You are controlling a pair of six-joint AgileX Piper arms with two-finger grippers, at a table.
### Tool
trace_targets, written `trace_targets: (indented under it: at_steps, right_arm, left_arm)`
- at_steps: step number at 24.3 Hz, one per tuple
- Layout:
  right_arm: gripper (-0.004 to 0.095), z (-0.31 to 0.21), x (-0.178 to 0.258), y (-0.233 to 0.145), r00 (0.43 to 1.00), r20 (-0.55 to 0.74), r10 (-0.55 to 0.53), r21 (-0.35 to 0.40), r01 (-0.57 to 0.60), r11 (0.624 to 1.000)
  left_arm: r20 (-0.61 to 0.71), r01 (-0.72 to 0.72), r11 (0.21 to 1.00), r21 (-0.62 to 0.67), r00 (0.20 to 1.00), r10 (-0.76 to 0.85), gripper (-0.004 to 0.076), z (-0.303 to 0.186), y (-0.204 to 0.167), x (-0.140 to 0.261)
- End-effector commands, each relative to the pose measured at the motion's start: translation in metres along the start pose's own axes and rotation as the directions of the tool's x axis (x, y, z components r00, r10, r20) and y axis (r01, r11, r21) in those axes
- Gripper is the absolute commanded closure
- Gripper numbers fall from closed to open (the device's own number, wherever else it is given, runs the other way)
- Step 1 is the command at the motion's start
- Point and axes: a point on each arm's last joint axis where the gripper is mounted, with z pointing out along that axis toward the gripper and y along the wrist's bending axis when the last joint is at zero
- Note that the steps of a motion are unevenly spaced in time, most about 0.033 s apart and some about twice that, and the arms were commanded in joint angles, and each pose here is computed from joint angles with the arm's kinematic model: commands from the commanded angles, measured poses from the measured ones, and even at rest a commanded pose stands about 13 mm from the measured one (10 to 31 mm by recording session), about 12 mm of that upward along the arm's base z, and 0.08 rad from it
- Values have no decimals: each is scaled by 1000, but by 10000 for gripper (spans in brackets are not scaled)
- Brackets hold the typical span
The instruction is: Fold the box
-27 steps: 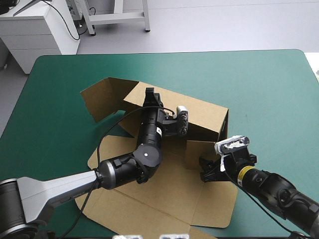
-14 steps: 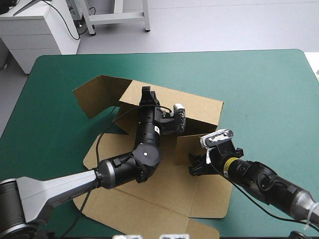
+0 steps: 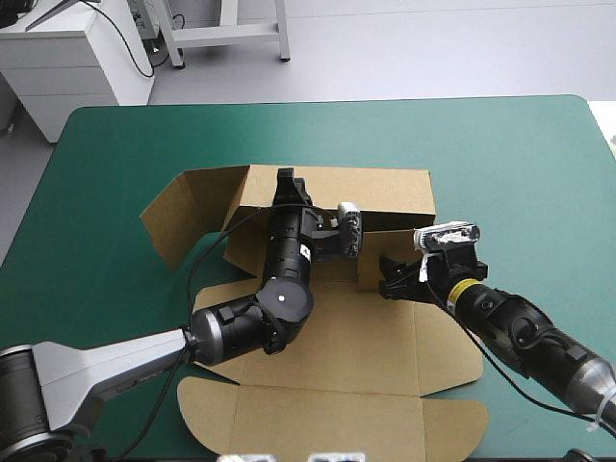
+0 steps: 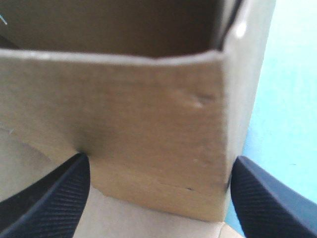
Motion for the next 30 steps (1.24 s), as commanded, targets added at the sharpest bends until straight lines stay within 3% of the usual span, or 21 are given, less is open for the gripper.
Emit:
trace_targets:
  at_steps: [1, 5, 10, 18, 20, 21, 22, 30]
  right_arm:
    - [205, -8, -24, 9, 988, 155, -20, -73, 32, 997]
    - [319, -8, -25, 9, 981, 165, -98, -63, 110, 992]
    - [531, 0, -23, 10, 962, 177, -207, -60, 221, 973]
    - [571, 20, -17, 6, 974, 156, -167, -70, 179, 981]
    - [702, 20, -17, 6, 974, 156, -162, -70, 175, 982]
    - [867, 20, -18, 5, 974, 158, -163, -66, 175, 982]
    - [928, 20, -18, 5, 974, 158, -163, -66, 175, 982]
    - [926, 20, -18, 5, 976, 161, -147, -67, 160, 985]
  left_arm:
    - [33, 46, 995, -94, 999, -43, 715, -11, 28, 0]
    - [33, 46, 995, -94, 999, -43, 715, -11, 28, 0]
    - [33, 46, 995, -94, 999, -43, 715, -11, 28, 0]
    - [36, 46, 995, -93, 998, -42, 716, -11, 28, 0]
    - [38, 46, 995, -92, 998, -42, 716, -11, 28, 0]
    - [41, 46, 995, -91, 998, -42, 716, -11, 28, 0]
    - [41, 46, 995, -91, 998, -42, 716, -11, 28, 0]
    - [62, 45, 996, -81, 997, -40, 716, -11, 27, -2]
